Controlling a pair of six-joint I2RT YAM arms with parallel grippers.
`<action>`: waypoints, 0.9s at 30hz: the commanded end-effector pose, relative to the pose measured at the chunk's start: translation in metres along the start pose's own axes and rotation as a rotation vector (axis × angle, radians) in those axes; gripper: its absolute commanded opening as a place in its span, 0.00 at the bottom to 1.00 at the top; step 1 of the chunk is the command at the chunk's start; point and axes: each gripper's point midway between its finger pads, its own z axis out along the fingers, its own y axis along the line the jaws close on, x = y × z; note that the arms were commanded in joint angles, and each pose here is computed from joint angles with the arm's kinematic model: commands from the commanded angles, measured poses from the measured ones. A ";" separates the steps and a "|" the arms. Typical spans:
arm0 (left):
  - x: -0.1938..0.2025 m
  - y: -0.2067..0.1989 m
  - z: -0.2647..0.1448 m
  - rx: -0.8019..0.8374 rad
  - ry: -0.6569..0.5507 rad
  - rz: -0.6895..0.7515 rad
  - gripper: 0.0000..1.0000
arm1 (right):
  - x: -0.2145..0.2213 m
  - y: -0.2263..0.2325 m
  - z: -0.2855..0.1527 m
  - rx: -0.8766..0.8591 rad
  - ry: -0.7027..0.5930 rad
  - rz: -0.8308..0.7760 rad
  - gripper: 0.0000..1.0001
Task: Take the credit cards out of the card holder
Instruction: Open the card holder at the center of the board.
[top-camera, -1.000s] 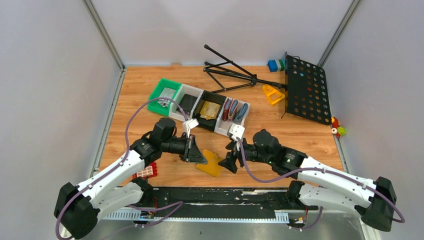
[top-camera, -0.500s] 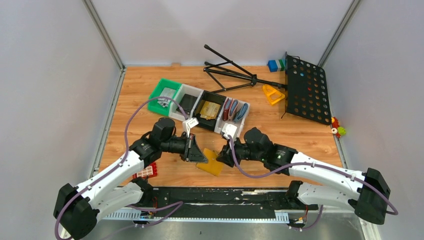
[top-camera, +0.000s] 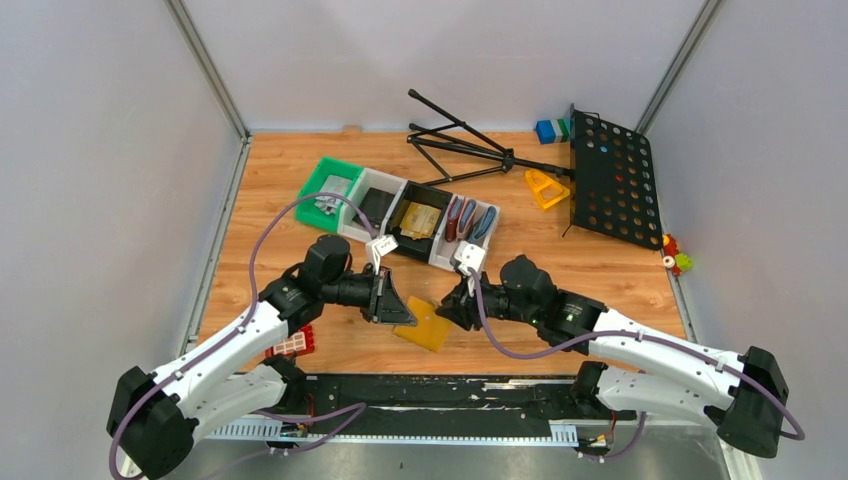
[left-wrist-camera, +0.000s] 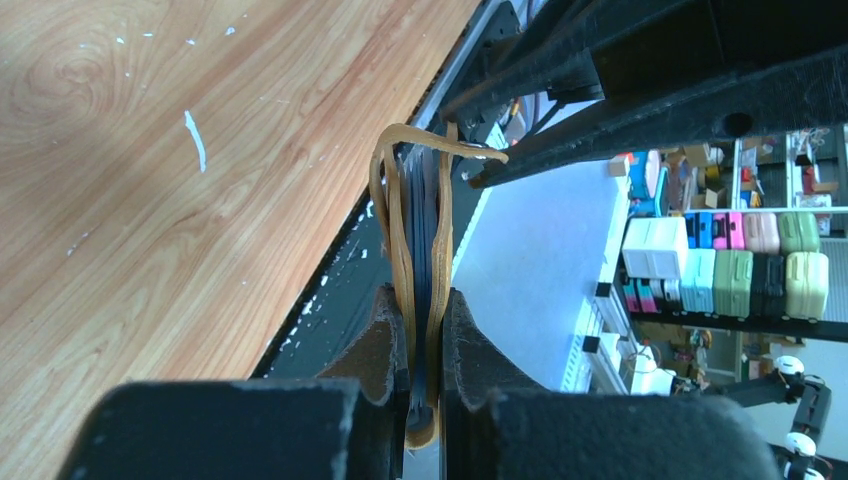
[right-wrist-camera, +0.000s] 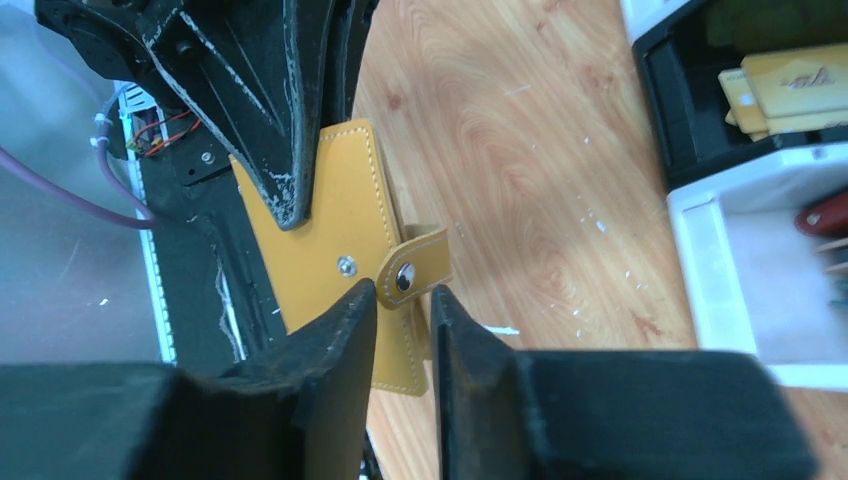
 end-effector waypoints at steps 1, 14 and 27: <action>-0.009 -0.021 -0.003 0.067 -0.014 0.040 0.00 | -0.024 0.006 0.000 -0.029 -0.092 -0.028 0.35; -0.014 -0.036 -0.007 0.113 -0.040 0.042 0.00 | -0.036 0.004 0.006 -0.018 -0.114 -0.020 0.39; -0.004 0.025 0.002 -0.136 -0.007 0.031 0.05 | 0.005 -0.019 0.007 0.157 0.034 0.227 0.00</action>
